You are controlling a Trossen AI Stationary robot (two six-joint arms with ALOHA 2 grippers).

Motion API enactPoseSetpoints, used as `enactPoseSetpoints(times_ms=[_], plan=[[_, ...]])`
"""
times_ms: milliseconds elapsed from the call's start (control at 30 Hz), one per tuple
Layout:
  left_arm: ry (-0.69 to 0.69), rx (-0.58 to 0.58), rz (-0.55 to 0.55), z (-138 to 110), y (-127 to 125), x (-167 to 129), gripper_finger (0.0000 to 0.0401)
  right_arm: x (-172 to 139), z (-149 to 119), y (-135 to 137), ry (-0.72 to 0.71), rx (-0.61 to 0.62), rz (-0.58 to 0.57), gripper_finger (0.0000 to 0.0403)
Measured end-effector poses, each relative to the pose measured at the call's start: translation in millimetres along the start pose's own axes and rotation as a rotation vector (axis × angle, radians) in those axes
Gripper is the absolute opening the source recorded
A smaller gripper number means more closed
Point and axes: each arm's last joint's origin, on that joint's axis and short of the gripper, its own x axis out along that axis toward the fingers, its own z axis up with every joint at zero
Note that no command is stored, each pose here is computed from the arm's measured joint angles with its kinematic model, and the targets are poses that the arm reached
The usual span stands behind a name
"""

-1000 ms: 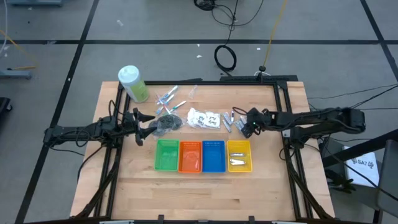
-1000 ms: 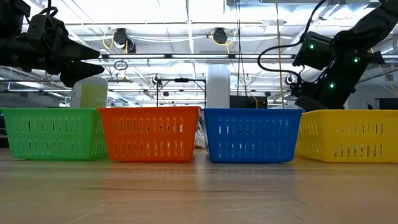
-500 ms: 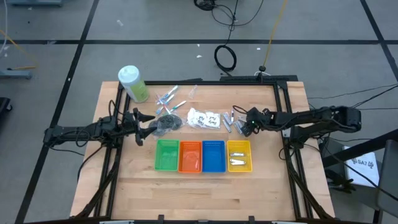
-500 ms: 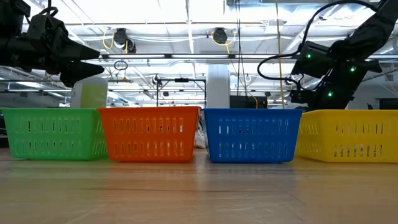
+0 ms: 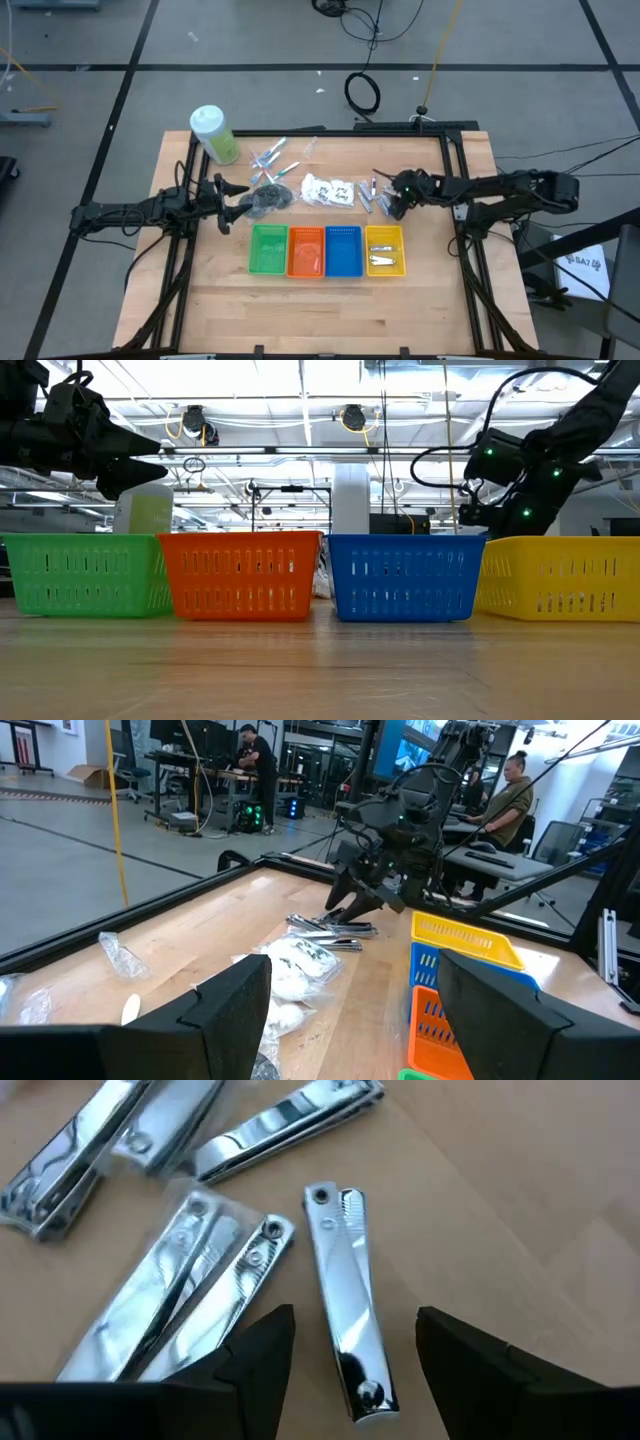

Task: Pick & Place Travel size toiletries
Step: Put the silver nail cutter into the yellow basket

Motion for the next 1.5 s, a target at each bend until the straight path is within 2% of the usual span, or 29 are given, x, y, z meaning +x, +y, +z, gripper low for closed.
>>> enactPoseSetpoints(times_ms=[400, 800, 967, 1133, 1500], plan=[[0.001, 0.0, 0.0, -0.1, 0.0, 0.0, 0.028, 18.7, -3.2, -10.9, 0.085, 0.046, 0.015, 0.019], [0.0, 0.0, 0.0, 0.0, 0.0, 0.0, 0.028, 19.1, -7.7, -10.7, 0.128, 0.041, 0.032, 0.0082], [0.0, 0.0, 0.0, 0.0, 0.0, 0.0, 0.028, 19.0, -8.7, -10.7, 0.137, 0.039, 0.033, 0.0053], [0.0, 0.0, 0.0, 0.0, 0.0, 0.0, 0.028, 19.1, -8.2, -10.7, 0.13, 0.04, 0.032, 0.0055], [0.001, 0.0, 0.0, -0.1, 0.0, 0.0, 0.028, 19.2, -8.1, -10.6, 0.128, 0.041, 0.033, 0.0106]])
